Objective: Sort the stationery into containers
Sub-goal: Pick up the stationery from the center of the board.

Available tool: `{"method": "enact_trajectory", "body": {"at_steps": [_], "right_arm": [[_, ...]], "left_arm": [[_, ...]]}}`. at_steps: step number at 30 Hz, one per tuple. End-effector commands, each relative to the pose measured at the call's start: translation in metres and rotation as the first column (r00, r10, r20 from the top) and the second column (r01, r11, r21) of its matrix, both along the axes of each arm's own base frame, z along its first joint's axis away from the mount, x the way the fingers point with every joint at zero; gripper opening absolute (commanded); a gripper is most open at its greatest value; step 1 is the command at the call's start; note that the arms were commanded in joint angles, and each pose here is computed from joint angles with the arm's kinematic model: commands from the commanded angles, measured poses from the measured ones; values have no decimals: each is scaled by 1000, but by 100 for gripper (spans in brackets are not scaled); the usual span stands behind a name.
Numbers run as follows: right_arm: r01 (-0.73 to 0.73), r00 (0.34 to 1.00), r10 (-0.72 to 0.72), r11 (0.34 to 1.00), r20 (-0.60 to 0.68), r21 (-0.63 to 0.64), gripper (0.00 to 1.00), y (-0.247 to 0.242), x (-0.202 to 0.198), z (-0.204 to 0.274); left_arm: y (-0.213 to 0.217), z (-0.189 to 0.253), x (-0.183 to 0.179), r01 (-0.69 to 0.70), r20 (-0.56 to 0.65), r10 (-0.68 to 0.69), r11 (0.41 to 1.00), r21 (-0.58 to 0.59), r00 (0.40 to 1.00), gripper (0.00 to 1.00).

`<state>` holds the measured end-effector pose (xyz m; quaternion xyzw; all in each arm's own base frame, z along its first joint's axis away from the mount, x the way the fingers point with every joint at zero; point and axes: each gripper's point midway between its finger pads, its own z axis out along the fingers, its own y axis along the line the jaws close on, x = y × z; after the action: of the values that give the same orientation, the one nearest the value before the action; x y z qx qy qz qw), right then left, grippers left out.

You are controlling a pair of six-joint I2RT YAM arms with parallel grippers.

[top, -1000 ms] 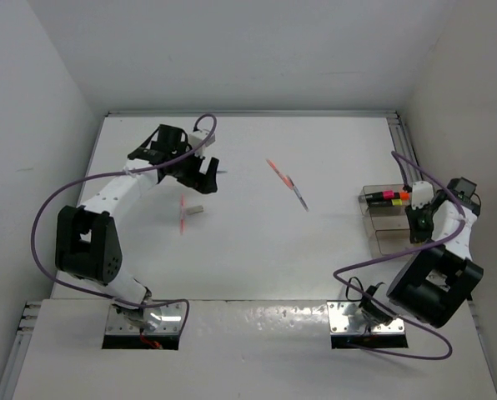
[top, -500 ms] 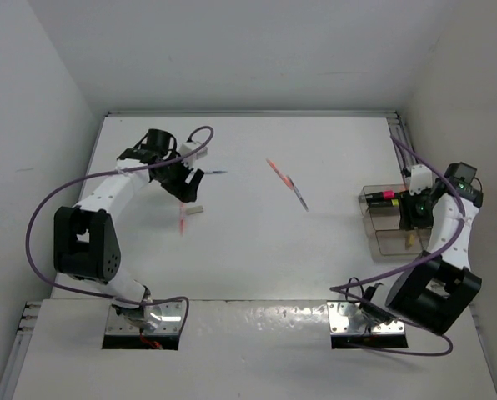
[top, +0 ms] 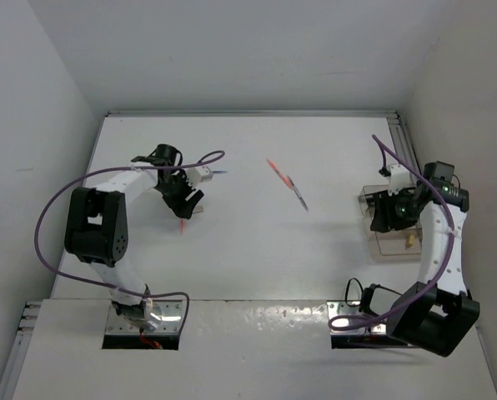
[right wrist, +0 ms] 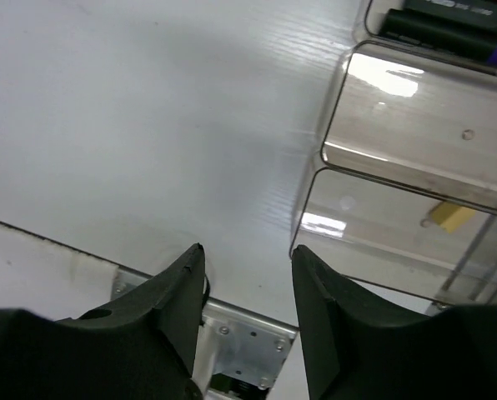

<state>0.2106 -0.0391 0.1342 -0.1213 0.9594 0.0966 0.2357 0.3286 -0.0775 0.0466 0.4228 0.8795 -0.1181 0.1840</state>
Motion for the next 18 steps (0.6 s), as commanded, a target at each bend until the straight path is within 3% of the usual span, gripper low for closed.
{"method": "enact_trajectory", "body": {"at_steps": [1, 18], "right_arm": [[-15, 1000, 14, 996, 13, 84, 45, 22, -8, 6], [-45, 999, 39, 980, 36, 195, 45, 52, -8, 20]], "left_arm": [[-9, 9, 25, 78, 97, -76, 997, -20, 992, 69], [-31, -36, 30, 137, 64, -142, 988, 76, 988, 63]]}}
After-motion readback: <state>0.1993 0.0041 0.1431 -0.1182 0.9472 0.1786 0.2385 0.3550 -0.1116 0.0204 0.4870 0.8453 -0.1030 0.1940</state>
